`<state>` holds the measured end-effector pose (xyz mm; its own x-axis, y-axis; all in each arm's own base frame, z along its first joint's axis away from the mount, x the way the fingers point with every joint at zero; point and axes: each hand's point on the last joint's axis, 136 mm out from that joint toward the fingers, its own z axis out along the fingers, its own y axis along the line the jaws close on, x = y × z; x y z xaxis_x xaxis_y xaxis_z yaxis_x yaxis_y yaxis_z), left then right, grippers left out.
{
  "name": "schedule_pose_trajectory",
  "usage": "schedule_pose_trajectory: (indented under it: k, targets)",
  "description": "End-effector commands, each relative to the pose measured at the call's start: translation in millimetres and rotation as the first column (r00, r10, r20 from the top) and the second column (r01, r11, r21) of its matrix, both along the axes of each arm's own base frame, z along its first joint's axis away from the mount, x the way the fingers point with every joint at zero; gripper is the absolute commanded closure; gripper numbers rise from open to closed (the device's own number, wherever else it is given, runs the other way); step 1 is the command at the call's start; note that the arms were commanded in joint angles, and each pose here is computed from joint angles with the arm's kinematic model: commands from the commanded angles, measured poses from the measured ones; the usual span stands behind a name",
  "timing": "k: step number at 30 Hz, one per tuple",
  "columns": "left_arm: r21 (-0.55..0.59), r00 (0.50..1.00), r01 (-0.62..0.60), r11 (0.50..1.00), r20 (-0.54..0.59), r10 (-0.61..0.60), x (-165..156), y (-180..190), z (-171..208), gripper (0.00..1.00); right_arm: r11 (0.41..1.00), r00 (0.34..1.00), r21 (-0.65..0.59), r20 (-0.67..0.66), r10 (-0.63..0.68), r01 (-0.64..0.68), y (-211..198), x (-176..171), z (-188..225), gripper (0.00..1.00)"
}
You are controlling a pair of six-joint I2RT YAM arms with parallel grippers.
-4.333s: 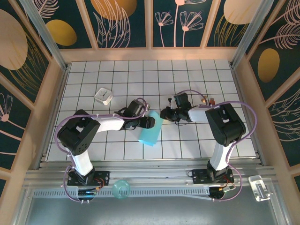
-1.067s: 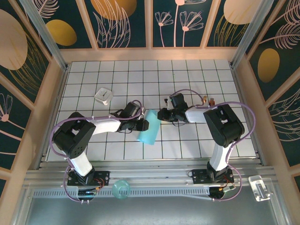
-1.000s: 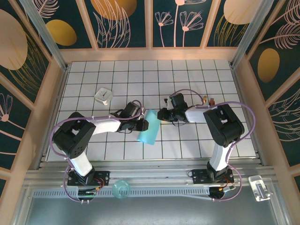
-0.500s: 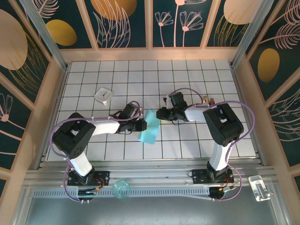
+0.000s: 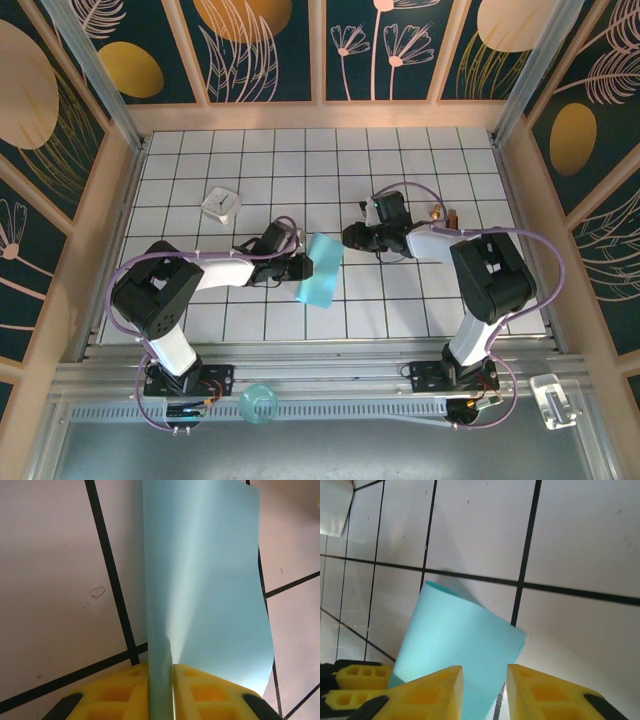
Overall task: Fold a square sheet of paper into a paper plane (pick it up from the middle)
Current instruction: First fold in half a square sheet of paper at the center of the table.
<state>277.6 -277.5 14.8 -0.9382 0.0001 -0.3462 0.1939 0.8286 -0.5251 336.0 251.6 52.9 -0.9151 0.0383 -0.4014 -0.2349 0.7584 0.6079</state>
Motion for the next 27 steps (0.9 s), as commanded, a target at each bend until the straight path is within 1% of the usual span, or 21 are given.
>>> schedule_pose_trajectory:
  k: [1, 7, 19, 24, 27]
  targets:
    - [0.046, 0.987, 0.049, 0.998, -0.158, -0.041, -37.6, 9.5, -26.2, 0.81, 0.997, 0.999, 0.059, -0.021, 0.043, -0.041, 17.9, -14.9, 2.8, 0.74]
    - [0.05, 0.985, 0.063, 0.997, -0.163, -0.054, -39.1, 9.5, -25.4, 0.8, 0.997, 0.998, 0.055, -0.045, 0.052, -0.05, 26.4, -15.4, -11.0, 0.77]
    - [0.065, 0.982, 0.1, 0.993, -0.166, -0.088, -42.0, 10.3, -24.8, 0.79, 0.998, 0.996, -0.061, -0.091, 0.017, -0.023, 12.3, -14.0, -49.7, 0.8]
    - [0.082, 0.977, 0.138, 0.987, -0.172, -0.122, -42.7, 10.0, -25.4, 0.78, 0.995, 0.995, -0.098, -0.101, 0.008, -0.017, 6.1, -15.5, -57.7, 0.8]
    - [0.081, 0.979, 0.136, 0.987, -0.167, -0.121, -40.2, 9.4, -22.7, 0.76, 0.993, 0.995, -0.114, -0.103, 0.005, -0.017, 3.7, -16.1, -60.5, 0.8]
